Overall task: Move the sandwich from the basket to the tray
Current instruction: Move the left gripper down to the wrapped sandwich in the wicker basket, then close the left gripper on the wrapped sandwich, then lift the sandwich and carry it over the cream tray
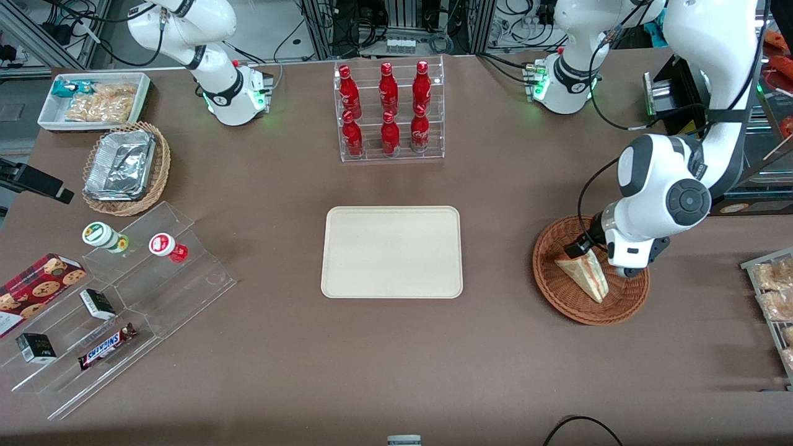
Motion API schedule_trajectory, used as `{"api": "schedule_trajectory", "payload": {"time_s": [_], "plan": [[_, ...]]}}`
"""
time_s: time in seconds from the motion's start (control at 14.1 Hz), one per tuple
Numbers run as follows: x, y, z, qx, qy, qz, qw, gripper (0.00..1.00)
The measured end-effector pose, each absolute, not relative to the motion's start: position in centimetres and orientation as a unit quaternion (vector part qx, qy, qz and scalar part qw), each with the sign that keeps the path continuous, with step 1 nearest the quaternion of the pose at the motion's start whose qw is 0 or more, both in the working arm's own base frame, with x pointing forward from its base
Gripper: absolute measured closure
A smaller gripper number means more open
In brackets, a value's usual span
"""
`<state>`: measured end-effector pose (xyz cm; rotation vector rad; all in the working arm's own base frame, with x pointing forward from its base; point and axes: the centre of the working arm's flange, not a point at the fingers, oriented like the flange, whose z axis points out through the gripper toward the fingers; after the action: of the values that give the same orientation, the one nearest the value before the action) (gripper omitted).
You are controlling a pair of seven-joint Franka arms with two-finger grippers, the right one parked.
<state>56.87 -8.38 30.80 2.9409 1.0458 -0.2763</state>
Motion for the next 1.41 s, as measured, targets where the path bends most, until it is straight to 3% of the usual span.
{"api": "schedule_trajectory", "payload": {"time_s": [0.49, 0.78, 1.06, 1.2, 1.41], "plan": [[58.3, -7.1, 24.5, 0.937, 0.341, -0.074, 0.014, 0.00], [59.3, -5.4, 23.4, 0.934, 0.352, -0.063, 0.015, 0.41], [61.0, -9.2, 27.2, 0.948, 0.316, -0.044, 0.021, 0.72], [60.6, -15.5, 30.8, 0.965, 0.256, -0.050, 0.019, 0.81], [57.2, -28.2, 35.6, 0.988, 0.147, -0.053, 0.012, 0.84]]}}
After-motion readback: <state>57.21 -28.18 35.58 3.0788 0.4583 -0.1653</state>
